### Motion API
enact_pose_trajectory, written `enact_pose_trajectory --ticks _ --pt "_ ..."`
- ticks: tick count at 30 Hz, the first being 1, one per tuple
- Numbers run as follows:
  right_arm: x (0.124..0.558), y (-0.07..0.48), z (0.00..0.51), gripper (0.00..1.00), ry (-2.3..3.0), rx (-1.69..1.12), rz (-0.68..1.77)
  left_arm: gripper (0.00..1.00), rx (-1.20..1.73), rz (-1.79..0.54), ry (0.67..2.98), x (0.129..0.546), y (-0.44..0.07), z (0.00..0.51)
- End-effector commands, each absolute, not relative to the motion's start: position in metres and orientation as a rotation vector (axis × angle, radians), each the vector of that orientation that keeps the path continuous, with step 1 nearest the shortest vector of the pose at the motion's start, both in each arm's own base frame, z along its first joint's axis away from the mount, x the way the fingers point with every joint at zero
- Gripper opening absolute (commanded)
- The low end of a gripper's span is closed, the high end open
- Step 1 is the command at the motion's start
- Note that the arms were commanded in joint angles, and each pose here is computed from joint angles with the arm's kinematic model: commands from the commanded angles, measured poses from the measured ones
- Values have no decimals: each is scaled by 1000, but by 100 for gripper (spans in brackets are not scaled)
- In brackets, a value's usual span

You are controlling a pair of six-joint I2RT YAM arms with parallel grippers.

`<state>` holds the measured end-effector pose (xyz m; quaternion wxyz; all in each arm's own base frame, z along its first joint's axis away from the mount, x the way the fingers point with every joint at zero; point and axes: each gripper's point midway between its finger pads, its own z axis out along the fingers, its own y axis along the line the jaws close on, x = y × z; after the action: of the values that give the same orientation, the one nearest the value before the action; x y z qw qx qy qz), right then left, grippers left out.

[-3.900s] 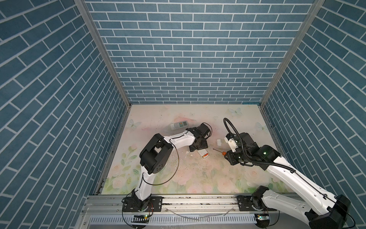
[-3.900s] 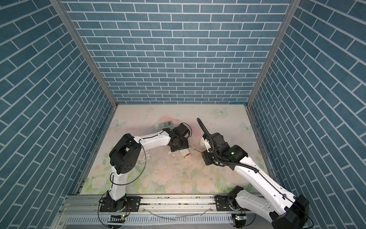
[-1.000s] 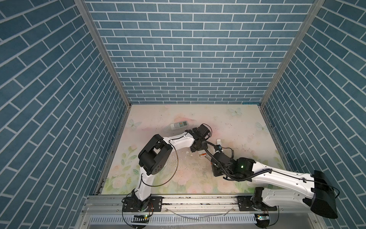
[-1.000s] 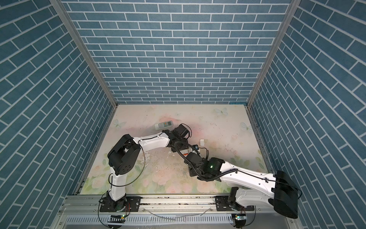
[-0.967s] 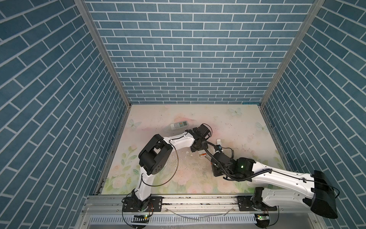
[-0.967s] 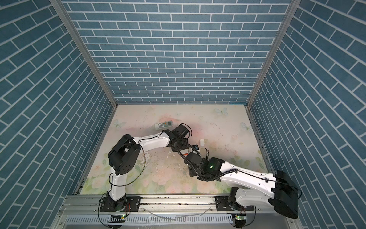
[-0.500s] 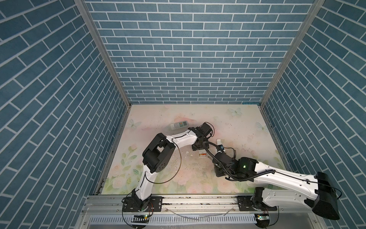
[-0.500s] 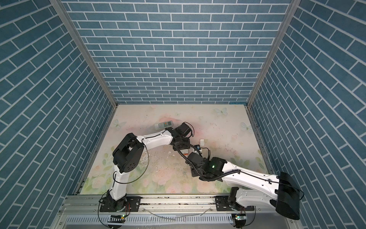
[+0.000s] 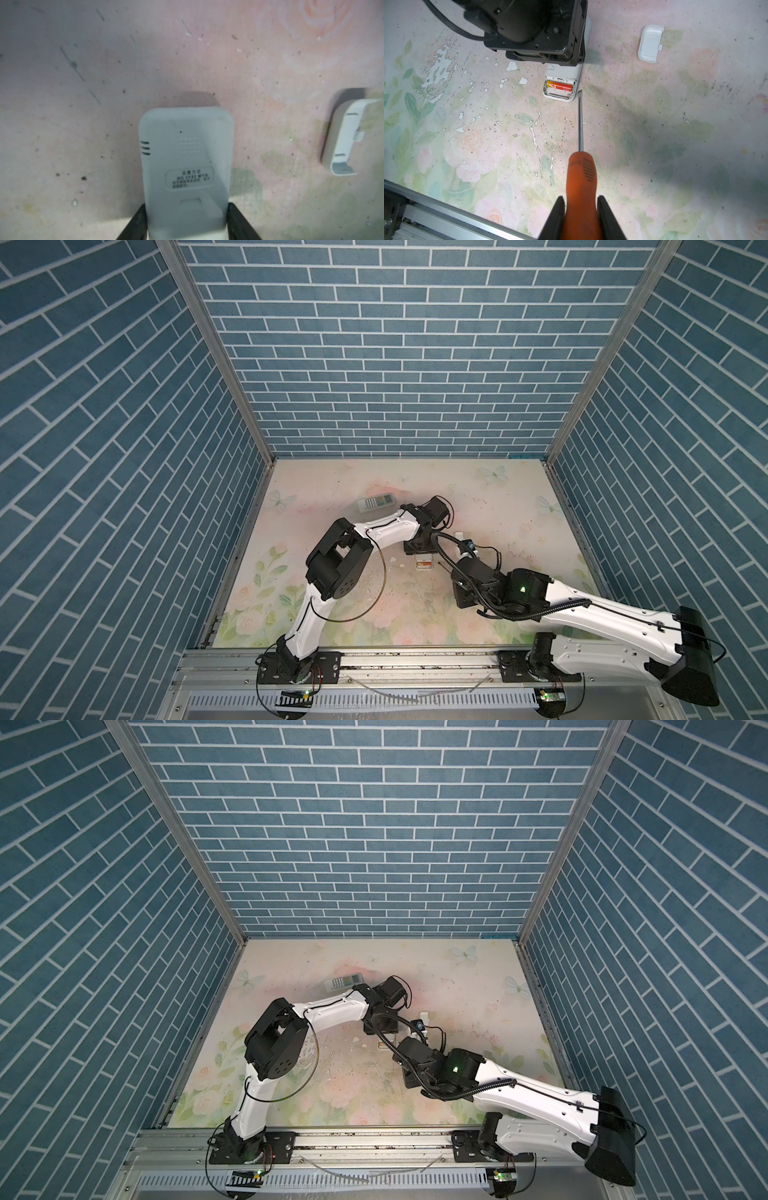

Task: Unload the batteries from the remote control

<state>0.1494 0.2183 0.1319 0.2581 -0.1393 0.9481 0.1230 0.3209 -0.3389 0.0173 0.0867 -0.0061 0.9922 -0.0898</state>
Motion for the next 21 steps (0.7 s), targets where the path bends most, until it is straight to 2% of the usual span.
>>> enact_pose_trajectory --ticks 1,5,14,21 --pt "155 229 145 0 2537 -362 355 48 -111 170 3226 253 -271 -60" --pt "154 242 144 0 2550 -349 348 45 -245 150 3234 240 -265 -66" --pt "154 263 145 0 2503 -215 323 43 -415 84 3283 216 -270 -81" --pt "152 268 139 0 2499 -171 295 43 -433 33 3309 212 -276 -88"
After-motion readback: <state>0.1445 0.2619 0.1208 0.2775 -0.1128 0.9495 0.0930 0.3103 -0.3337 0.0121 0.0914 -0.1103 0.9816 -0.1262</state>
